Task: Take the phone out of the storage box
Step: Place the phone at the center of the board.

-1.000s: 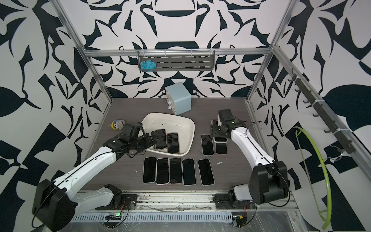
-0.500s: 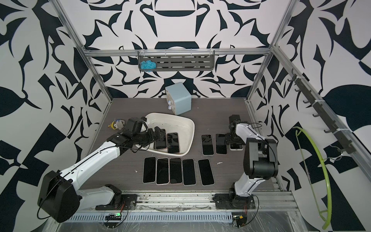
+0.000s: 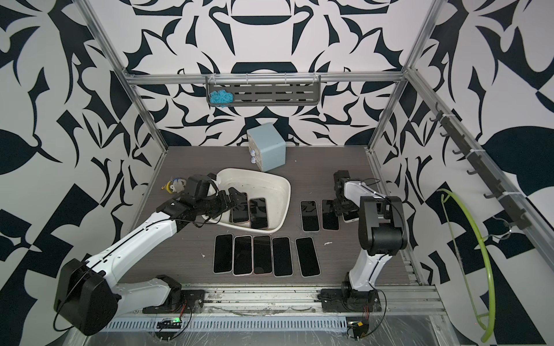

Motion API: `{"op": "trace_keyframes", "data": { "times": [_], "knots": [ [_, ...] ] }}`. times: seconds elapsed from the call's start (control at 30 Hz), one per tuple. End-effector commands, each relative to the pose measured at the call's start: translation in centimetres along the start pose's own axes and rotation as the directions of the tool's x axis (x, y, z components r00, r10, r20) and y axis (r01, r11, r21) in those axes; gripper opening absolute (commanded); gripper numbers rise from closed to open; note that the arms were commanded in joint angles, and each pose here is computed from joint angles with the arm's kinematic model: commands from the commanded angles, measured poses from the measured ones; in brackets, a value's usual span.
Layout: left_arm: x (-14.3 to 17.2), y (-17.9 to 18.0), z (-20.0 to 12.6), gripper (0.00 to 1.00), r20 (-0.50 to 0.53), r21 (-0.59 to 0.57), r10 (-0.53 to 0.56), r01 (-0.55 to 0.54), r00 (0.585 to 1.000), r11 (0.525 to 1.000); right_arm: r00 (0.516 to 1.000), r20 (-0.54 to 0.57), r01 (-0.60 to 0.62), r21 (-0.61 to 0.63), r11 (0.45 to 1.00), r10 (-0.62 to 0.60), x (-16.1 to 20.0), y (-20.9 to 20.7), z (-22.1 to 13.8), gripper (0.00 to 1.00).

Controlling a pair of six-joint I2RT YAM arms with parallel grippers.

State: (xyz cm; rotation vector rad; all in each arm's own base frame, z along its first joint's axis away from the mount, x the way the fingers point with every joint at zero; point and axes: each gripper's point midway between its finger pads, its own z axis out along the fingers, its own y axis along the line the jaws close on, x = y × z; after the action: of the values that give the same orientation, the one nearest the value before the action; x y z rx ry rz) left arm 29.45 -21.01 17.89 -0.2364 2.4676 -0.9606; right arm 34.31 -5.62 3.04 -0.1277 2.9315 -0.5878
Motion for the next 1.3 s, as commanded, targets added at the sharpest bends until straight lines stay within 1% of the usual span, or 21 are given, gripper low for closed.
{"op": "trace_keyframes", "data": {
  "times": [0.0, 0.1, 0.17, 0.2, 0.23, 0.27, 0.33, 0.37, 0.4, 0.47, 0.53, 0.63, 0.73, 0.83, 0.93, 1.03, 1.1, 1.13, 1.2, 1.27],
  "knots": [
    [-0.5, -0.1, -0.6, 1.0, 0.031, 0.007, -0.003, 0.003, 1.0, 1.0, 0.994, -0.064, 0.087, -0.092, 0.992, -0.093, 2.2, 3.4, 0.1, 0.8],
    [-0.6, 0.1, -0.5, 1.0, 0.034, 0.005, -0.007, 0.007, 0.999, 1.0, 0.996, -0.059, 0.052, -0.156, 0.986, -0.062, 2.4, 4.9, -0.5, 0.8],
    [-0.4, 0.3, -0.3, 1.0, 0.028, 0.002, -0.014, 0.014, 0.999, 1.0, 0.999, -0.039, 0.012, -0.203, 0.979, -0.02, 2.2, 5.8, -1.2, 0.8],
    [-0.3, 0.4, -0.2, 1.0, 0.025, 0.003, -0.018, 0.018, 1.0, 1.0, 1.0, -0.027, 0.002, -0.206, 0.979, -0.007, 2.1, 5.8, -1.4, 0.8],
    [-0.2, 0.4, -0.2, 1.0, 0.024, 0.004, -0.021, 0.021, 0.999, 1.0, 1.0, -0.016, -0.01, -0.243, 0.97, 0.006, 1.9, 6.4, -1.8, 0.8],
    [-0.2, 0.5, -0.2, 1.0, 0.023, 0.005, -0.024, 0.024, 0.999, 1.0, 1.0, -0.01, -0.019, -0.247, 0.969, 0.017, 1.8, 6.4, -2.1, 0.8],
    [0.0, 0.5, -0.3, 1.0, 0.019, 0.005, -0.026, 0.026, 0.999, 1.0, 1.0, 0.007, -0.013, -0.241, 0.97, 0.015, 1.6, 6.1, -2.4, 0.8],
    [0.0, 0.4, -0.4, 1.0, 0.02, 0.007, -0.024, 0.024, 0.999, 1.0, 1.0, 0.01, 0.003, -0.225, 0.974, -0.001, 1.8, 5.8, -2.4, 0.8],
    [0.0, 0.5, -0.5, 1.0, 0.022, 0.005, -0.025, 0.024, 0.999, 1.0, 1.0, 0.013, 0.019, -0.179, 0.984, -0.017, 1.9, 5.0, -2.3, 0.81],
    [0.1, 0.6, -0.6, 1.0, 0.023, 0.004, -0.026, 0.026, 0.999, 1.0, 0.999, 0.01, 0.038, -0.156, 0.987, -0.037, 2.2, 4.4, -2.0, 0.82],
    [0.2, 0.5, -0.8, 1.0, 0.021, 0.005, -0.028, 0.028, 0.999, 1.0, 1.0, -0.01, 0.026, -0.146, 0.989, -0.027, 2.6, 3.8, -1.4, 0.83],
    [0.5, 0.5, -1.3, 1.0, 0.012, 0.0, -0.022, 0.022, 1.0, 1.0, 0.999, -0.033, 0.014, -0.153, 0.988, -0.019, 3.0, 3.4, -0.7, 0.89],
    [0.5, 0.6, -2.0, 1.0, 0.03, -0.01, -0.015, 0.016, 0.999, 1.0, 0.999, -0.051, 0.005, -0.16, 0.987, -0.014, 2.7, 3.7, -0.3, 0.94],
    [0.5, 0.9, -2.6, 1.0, 0.044, -0.021, -0.01, 0.011, 0.999, 1.0, 0.998, -0.064, -0.011, -0.143, 0.99, 0.002, 2.4, 3.4, 0.0, 0.95],
    [0.6, 1.0, -3.0, 1.0, 0.044, -0.028, -0.008, 0.009, 0.999, 1.0, 0.998, -0.05, -0.033, -0.134, 0.99, 0.027, 2.1, 3.1, -0.4, 0.96],
    [0.7, 0.9, -3.2, 1.0, 0.042, -0.02, 0.006, -0.005, 0.999, 1.0, 0.994, 0.022, -0.1, -0.119, 0.988, 0.103, 1.0, 2.0, -2.4, 0.98],
    [0.8, 0.0, -3.0, 1.0, 0.024, 0.024, 0.051, -0.052, 0.998, 0.998, 0.98, 0.111, -0.157, -0.096, 0.983, 0.168, -0.4, 0.4, -4.8, 0.99],
    [0.9, 0.1, -2.9, 1.0, 0.011, 0.011, 0.065, -0.065, 0.998, 0.998, 0.968, 0.154, -0.183, -0.112, 0.977, 0.199, -1.2, 0.0, -6.0, 0.99],
    [0.7, 0.5, -2.9, 1.0, -0.028, -0.053, 0.096, -0.097, 0.995, 0.994, 0.933, 0.237, -0.235, -0.165, 0.958, 0.27, -3.0, -0.6, -9.1, 0.99],
    [0.4, 0.7, -2.6, 1.0, -0.082, -0.107, 0.123, -0.131, 0.989, 0.986, 0.899, 0.309, -0.246, -0.232, 0.941, 0.311, -4.7, -0.1, -12.3, 0.99]
  ]
}}
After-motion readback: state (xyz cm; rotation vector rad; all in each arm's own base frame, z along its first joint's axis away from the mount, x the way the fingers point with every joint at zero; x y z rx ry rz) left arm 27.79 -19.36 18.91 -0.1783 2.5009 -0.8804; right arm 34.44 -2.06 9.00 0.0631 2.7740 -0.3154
